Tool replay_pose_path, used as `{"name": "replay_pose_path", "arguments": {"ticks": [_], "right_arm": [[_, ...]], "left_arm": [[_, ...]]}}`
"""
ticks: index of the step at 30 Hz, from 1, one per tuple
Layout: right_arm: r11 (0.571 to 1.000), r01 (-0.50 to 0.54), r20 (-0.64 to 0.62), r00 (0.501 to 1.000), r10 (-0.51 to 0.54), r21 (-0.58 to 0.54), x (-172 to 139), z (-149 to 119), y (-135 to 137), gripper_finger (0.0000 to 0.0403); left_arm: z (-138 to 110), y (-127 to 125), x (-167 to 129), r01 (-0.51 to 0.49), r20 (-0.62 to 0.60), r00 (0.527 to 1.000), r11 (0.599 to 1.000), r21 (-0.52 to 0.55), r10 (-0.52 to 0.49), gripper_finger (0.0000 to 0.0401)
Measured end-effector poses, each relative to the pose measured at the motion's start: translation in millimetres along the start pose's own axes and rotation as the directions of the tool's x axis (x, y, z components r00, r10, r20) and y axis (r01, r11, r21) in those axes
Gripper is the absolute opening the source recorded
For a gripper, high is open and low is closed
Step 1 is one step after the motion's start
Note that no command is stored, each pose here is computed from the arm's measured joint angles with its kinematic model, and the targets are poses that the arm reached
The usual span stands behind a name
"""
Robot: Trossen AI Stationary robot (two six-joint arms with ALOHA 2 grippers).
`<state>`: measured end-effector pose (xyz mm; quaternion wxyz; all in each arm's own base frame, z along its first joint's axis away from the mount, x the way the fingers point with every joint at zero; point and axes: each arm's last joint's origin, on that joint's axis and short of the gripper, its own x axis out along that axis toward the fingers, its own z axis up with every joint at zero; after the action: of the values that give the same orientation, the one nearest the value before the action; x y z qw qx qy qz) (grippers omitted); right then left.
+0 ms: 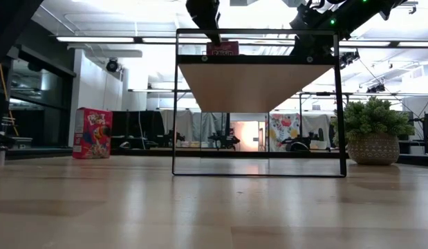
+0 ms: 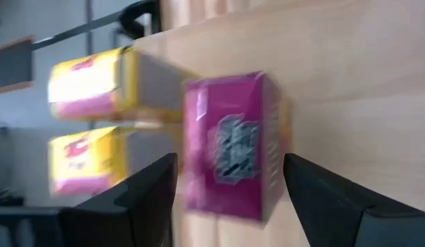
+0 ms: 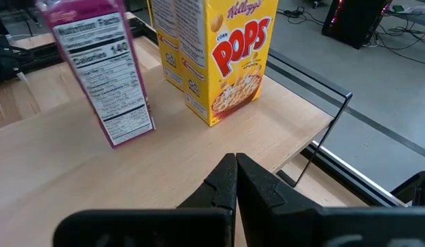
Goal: Stack cereal on shelf
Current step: Put the top purple cereal box on the shelf
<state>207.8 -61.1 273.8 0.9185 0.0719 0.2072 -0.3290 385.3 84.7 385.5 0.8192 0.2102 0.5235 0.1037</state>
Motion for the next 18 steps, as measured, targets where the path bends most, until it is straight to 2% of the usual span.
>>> {"name": "replay_pose_path", "arguments": {"ticks": [3, 7, 12, 15, 18], "right_arm": [[1.000, 0.000, 0.000, 1.000, 0.000, -0.001, 0.0, 0.0, 0.0, 0.0000], [1.000, 0.000, 0.000, 1.000, 0.000, -0.001, 0.0, 0.0, 0.0, 0.0000], [1.000, -0.025, -0.005, 1.000, 0.025, 0.007, 0.0, -0.1, 0.7, 0.0000], [0.996, -0.089, -0.008, 0.996, 0.089, -0.005, 2.4, 0.1, 4.5, 0.0000], [0.988, -0.145, 0.017, 0.989, 0.146, -0.045, 6.0, 1.8, 12.8, 0.0000]], "left_arm": [[-3.1, 3.6, -11.1, -0.050, 0.002, 0.999, 0.999, -0.007, 0.050, 0.0256], [-6.5, 6.6, -23.3, -0.064, 0.023, 0.998, 0.997, -0.029, 0.065, 0.0255], [-11.9, 10.3, -40.1, -0.063, 0.059, 0.996, 0.988, -0.144, 0.072, 0.0241], [-20.3, 10.7, -43.2, -0.020, 0.070, 0.997, 0.972, -0.232, 0.037, 0.0200], [-32.7, 7.7, -44.0, 0.000, 0.106, 0.994, 0.953, -0.304, 0.034, 0.0131]]}}
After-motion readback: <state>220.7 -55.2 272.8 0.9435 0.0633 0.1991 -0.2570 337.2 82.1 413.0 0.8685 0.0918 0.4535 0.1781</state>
